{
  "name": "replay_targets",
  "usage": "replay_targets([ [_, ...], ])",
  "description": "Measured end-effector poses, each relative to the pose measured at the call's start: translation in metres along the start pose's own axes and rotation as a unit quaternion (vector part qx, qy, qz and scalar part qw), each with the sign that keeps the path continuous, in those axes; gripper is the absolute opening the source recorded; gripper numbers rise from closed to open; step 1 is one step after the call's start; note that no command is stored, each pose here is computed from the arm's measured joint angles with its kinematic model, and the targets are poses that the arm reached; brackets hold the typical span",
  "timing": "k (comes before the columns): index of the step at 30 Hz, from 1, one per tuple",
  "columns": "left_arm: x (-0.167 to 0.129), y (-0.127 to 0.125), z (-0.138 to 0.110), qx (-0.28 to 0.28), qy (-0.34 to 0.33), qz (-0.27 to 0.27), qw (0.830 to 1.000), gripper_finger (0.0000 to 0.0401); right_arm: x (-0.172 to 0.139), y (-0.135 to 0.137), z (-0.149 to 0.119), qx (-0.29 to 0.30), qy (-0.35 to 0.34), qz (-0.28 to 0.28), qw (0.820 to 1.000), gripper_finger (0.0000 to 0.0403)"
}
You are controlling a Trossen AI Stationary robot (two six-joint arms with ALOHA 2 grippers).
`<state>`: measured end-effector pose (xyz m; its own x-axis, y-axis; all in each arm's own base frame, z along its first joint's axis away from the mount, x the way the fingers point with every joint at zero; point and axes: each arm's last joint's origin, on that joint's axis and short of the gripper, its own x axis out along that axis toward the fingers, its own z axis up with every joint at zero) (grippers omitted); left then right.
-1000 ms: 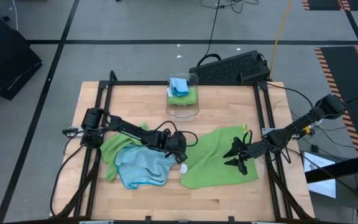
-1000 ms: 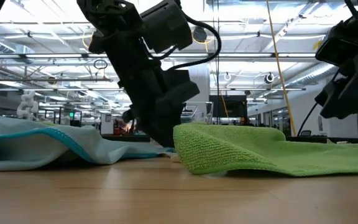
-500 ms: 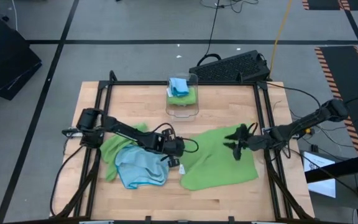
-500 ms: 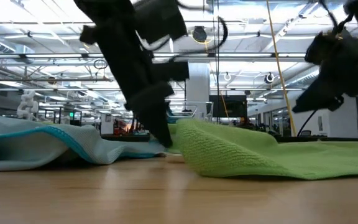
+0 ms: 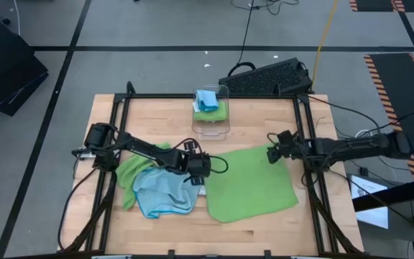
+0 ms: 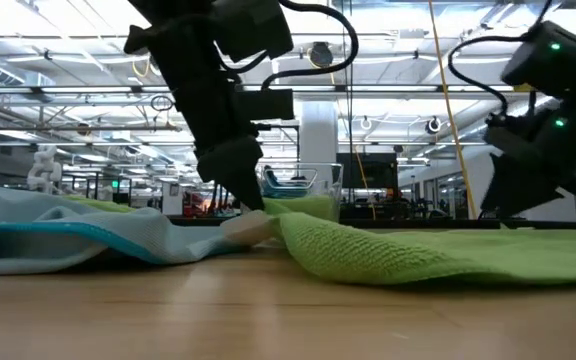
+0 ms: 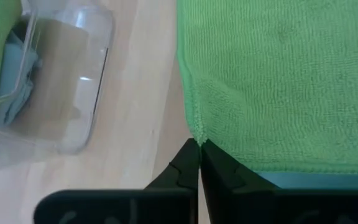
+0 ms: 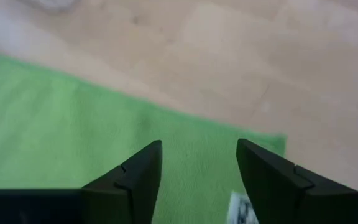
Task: Fold microfiber towels
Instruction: Fold the right green towel
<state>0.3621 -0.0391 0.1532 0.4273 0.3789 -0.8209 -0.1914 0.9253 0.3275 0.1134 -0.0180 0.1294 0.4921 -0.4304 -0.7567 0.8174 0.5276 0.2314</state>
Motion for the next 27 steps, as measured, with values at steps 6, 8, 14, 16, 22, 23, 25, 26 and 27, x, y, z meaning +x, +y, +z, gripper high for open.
replay_targets([
  [6,0.000,0.001,0.001,0.000,-0.003,0.002,1.000,0.0004,-0.006,-0.001,0.025,-0.009,-0.004,-0.031,0.999,0.0240],
  [8,0.000,0.001,0.001,-0.003,-0.003,0.002,1.000,0.0006,-0.006,-0.003,0.028,-0.011,0.019,-0.042,0.999,0.0247],
  [14,0.000,0.002,0.002,-0.003,-0.009,0.013,1.000,0.0008,0.004,-0.010,0.026,-0.032,0.085,-0.062,0.994,0.0249],
  [16,0.001,0.004,0.002,-0.004,-0.009,0.015,1.000,0.0004,0.007,-0.010,0.026,-0.036,0.094,-0.069,0.992,0.0249],
  [22,0.001,0.004,0.002,-0.004,-0.009,0.015,1.000,0.0012,0.019,-0.011,0.025,-0.040,0.115,-0.099,0.988,0.0237],
  [23,0.001,0.004,0.002,-0.004,-0.009,0.015,1.000,0.0010,0.021,-0.011,0.025,-0.041,0.118,-0.103,0.987,0.0233],
  [25,0.001,0.004,0.002,-0.004,-0.008,0.013,1.000,0.0005,0.025,-0.011,0.025,-0.047,0.125,-0.109,0.985,0.0223],
  [26,0.001,0.004,0.002,-0.004,-0.008,0.013,1.000,0.0004,0.027,-0.011,0.025,-0.050,0.128,-0.110,0.984,0.0218],
  [27,0.000,0.004,0.002,-0.006,-0.009,0.012,1.000,0.0005,0.028,-0.011,0.025,-0.053,0.131,-0.111,0.984,0.0213],
])
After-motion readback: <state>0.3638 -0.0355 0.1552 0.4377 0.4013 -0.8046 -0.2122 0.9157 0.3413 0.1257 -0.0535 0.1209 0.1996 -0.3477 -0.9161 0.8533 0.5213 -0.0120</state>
